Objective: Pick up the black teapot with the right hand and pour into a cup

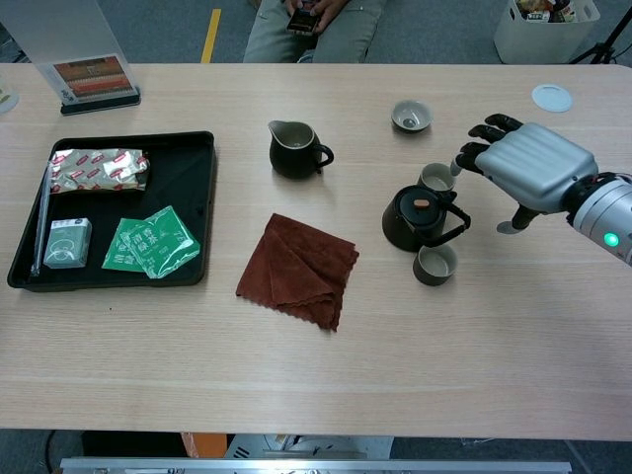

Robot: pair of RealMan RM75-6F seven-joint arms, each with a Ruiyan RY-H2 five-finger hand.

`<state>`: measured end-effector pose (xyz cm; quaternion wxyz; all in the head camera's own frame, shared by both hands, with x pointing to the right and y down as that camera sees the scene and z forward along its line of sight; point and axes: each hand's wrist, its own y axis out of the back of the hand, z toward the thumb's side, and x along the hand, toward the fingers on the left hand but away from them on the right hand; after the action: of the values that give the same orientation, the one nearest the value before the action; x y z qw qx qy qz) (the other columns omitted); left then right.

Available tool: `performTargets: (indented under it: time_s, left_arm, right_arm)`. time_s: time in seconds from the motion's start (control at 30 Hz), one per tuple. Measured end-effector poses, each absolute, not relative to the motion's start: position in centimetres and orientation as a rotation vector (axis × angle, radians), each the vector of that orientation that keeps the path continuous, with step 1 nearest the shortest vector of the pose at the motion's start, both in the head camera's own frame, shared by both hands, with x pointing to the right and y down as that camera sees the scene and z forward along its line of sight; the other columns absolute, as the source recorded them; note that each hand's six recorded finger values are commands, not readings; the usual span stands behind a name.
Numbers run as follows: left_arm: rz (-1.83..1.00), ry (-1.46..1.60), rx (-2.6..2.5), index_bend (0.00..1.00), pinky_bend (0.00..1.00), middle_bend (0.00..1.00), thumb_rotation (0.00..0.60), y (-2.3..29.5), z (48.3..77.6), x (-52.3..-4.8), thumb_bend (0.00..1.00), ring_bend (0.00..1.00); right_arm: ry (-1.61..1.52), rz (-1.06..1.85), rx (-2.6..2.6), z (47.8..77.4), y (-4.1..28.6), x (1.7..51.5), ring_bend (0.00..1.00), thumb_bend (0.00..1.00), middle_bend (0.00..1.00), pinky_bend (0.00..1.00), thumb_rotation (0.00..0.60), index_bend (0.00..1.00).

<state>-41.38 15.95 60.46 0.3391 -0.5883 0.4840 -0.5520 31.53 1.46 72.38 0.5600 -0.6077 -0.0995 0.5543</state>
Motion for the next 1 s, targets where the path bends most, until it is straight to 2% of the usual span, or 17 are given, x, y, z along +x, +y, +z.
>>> performTargets:
  time_s: [0.37,0.67,1.0]
  left_arm:
    - [-1.437,1.265,-1.529,0.0,0.0,0.0,0.6,16.1,60.3,-41.5,0.22,0.0]
    - [-1.437,1.269,-1.53,0.0,0.0,0.0,0.6,16.2,60.2,-41.6,0.22,0.0]
    - [-1.443,1.271,-1.532,0.0,0.0,0.0,0.6,16.4,60.3,-41.7,0.22,0.0]
  right_arm:
    - [-0.226,1.224,-1.478,71.9,2.7,29.1,0.08,0.0,0.23,0.0,0.6,0.26]
    - [-0.158,1.083,-1.605,70.9,5.4,26.5,0.08,0.0,0.33,0.0,0.6,0.36]
    - [-0.068,1.068,-1.634,71.7,7.2,26.4,0.08,0.0,0.37,0.0,0.6,0.38]
